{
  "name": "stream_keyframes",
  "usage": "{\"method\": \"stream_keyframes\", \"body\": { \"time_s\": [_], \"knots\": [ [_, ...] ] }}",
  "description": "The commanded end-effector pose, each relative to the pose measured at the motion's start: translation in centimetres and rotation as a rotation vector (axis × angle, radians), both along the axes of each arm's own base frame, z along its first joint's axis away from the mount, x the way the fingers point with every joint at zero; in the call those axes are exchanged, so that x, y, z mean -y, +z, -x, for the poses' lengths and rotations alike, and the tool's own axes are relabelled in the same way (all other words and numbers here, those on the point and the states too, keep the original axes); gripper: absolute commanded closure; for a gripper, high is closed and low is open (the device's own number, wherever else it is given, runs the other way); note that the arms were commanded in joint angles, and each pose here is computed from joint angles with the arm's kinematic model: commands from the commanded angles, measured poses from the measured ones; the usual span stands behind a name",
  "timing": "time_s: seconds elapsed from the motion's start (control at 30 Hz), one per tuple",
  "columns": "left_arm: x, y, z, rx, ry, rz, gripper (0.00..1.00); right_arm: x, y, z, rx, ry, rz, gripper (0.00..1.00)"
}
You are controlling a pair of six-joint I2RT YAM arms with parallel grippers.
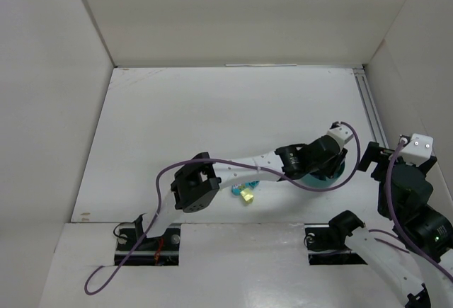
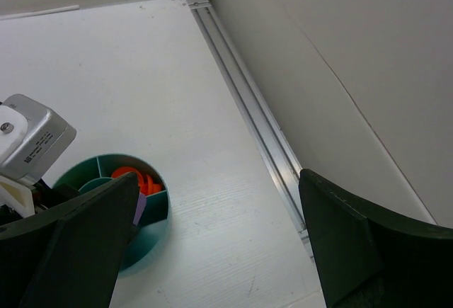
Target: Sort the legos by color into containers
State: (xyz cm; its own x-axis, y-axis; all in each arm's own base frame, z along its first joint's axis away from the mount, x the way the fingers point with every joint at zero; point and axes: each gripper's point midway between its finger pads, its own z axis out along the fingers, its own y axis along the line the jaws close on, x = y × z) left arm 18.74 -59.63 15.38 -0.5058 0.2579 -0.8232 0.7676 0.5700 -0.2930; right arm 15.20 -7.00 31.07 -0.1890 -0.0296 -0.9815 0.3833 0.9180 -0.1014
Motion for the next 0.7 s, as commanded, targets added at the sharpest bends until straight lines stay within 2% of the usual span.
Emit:
{"method": "stream_keyframes", "body": {
  "time_s": [0.0,0.17,0.4,0.67],
  "knots": [
    [1.1,0.8,0.7,0.020,-0.021,0.018,0.71,0.0,0.2,0.0,0.020,-0.005,-0.016,0.01],
    [1.2,0.3,1.2,0.028,-0.028,-0.002,0.69,0.0,0.2,0.0,0.020,-0.005,-0.016,0.01],
    [1.2,0.2,2.3,0.119,-0.029,-0.048,0.68,-0.1,0.4,-0.1,0.025,0.006,-0.015,0.01],
    [0.6,2.6,2.2,0.154,-0.025,0.007,0.68,-0.2,0.2,-0.3,0.021,0.007,-0.007,0.01]
  ]
}}
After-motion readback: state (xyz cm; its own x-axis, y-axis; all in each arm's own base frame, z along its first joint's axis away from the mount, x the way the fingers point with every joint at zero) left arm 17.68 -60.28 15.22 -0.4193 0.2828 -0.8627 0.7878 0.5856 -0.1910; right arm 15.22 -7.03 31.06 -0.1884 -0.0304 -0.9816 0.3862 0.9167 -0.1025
